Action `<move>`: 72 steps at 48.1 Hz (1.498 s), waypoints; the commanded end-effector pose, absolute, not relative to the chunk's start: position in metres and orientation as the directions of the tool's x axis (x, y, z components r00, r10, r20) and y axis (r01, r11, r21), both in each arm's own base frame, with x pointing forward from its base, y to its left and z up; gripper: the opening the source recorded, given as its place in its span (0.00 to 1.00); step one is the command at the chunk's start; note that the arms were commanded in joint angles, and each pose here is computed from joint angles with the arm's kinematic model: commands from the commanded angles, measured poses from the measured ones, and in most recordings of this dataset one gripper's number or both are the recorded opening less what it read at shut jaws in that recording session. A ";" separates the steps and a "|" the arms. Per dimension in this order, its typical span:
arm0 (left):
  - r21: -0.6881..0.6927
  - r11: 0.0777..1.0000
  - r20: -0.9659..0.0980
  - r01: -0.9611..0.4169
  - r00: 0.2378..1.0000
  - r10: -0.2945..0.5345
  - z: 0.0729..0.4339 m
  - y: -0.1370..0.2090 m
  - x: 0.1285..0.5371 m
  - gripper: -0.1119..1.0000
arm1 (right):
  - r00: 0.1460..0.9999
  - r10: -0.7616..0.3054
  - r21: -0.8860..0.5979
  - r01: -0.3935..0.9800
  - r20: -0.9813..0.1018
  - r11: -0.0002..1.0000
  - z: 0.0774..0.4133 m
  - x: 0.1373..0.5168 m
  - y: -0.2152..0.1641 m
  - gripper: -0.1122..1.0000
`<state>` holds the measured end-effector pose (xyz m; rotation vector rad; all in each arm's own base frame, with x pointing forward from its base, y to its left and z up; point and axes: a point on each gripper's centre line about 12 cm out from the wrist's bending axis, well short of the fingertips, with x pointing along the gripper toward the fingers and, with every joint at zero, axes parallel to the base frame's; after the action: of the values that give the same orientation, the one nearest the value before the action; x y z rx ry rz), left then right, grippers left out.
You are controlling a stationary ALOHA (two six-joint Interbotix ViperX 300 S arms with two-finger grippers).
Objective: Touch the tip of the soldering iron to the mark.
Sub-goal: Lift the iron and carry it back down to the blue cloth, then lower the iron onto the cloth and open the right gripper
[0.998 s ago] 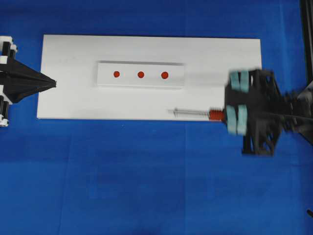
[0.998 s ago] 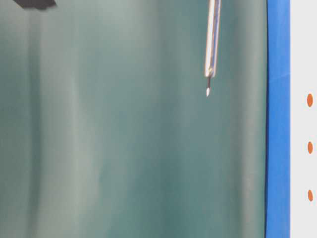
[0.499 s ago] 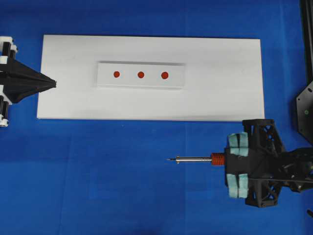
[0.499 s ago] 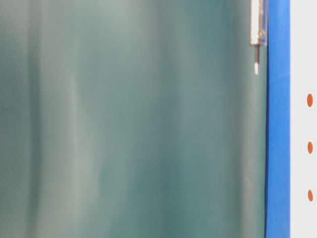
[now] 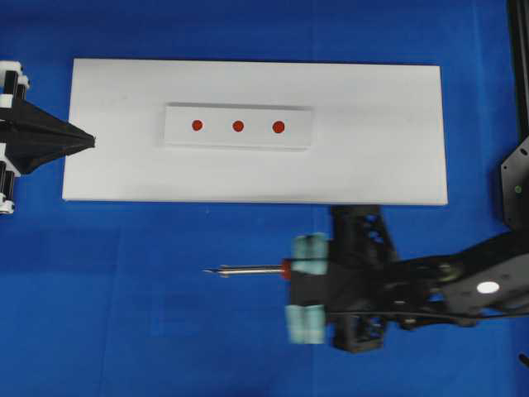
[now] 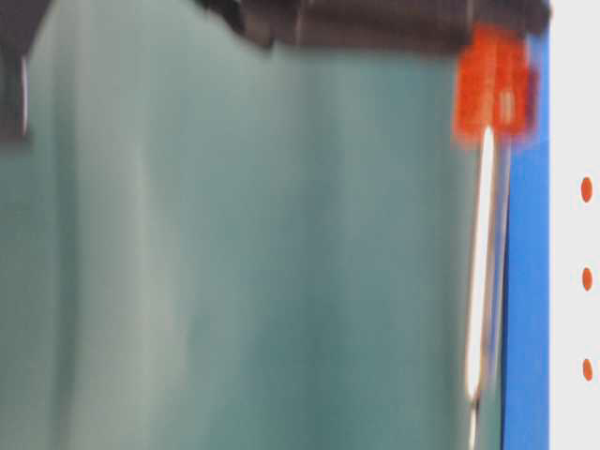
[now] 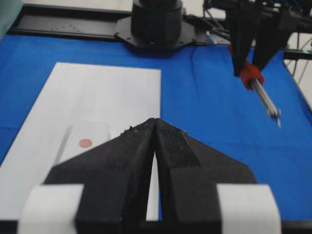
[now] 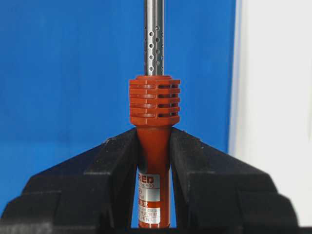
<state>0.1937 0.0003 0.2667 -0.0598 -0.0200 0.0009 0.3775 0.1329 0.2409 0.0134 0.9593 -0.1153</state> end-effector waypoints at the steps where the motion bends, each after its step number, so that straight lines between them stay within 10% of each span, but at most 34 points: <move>1: -0.058 0.998 0.040 0.000 0.999 0.003 0.272 0.001 0.195 0.10 | 0.625 -0.076 -0.016 0.101 -0.777 0.995 0.261 0.400 0.133 0.16; 21: -0.058 0.998 0.040 0.015 0.999 -0.013 0.272 -0.002 0.195 0.10 | 0.625 -0.091 -0.031 0.107 -0.775 0.994 0.255 0.437 0.131 0.16; 72: -0.058 0.998 0.034 0.015 0.999 -0.013 0.270 -0.002 0.195 0.10 | 0.615 0.059 0.084 0.012 -0.786 0.996 0.121 0.453 0.135 0.16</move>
<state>0.1935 -0.0021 0.2670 -0.0599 -0.0211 -0.0114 0.4487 0.1351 0.1084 0.0638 0.9495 0.0173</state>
